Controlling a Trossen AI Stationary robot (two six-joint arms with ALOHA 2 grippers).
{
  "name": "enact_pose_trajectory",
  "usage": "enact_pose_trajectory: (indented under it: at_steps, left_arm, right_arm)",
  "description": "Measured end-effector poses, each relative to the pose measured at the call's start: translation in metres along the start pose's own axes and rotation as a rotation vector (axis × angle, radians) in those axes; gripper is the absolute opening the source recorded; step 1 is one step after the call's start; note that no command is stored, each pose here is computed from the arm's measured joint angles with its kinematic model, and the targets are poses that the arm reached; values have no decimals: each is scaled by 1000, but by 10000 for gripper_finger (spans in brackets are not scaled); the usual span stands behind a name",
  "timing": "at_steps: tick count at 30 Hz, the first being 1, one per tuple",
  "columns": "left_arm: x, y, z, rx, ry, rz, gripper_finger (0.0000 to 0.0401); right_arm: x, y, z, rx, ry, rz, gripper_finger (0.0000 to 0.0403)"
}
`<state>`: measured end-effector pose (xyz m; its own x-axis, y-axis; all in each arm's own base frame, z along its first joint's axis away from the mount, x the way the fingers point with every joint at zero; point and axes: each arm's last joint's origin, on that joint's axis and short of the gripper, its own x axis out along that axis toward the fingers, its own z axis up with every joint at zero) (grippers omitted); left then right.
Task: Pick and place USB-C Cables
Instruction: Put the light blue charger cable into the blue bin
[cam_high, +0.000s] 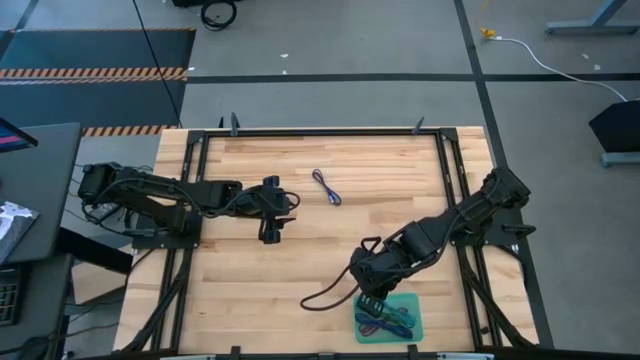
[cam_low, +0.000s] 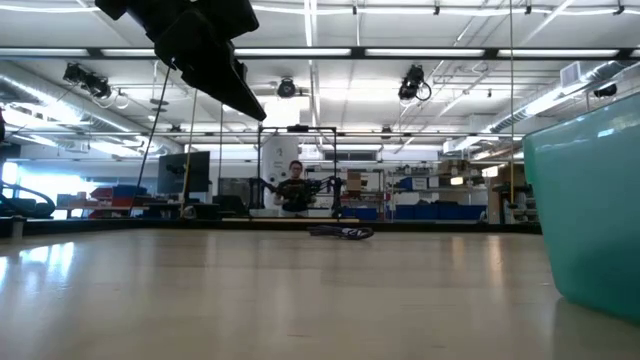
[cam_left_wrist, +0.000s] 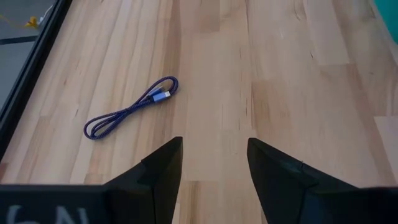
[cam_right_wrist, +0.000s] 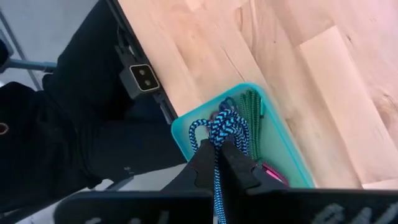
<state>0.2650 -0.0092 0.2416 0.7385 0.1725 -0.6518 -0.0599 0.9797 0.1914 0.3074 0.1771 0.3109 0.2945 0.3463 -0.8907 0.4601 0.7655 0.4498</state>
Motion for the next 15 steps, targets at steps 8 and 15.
enact_pose_trajectory:
  at_steps: [8, 15]
  left_arm:
    - [0, 0, 0, 0, 1, 0, 188]
    - [0, 0, 0, 1, 0, -1, 188]
  right_arm:
    - [24, 4, -4, -43, 63, -34, 7]
    - [60, 4, -4, -65, 172, -74, 7]
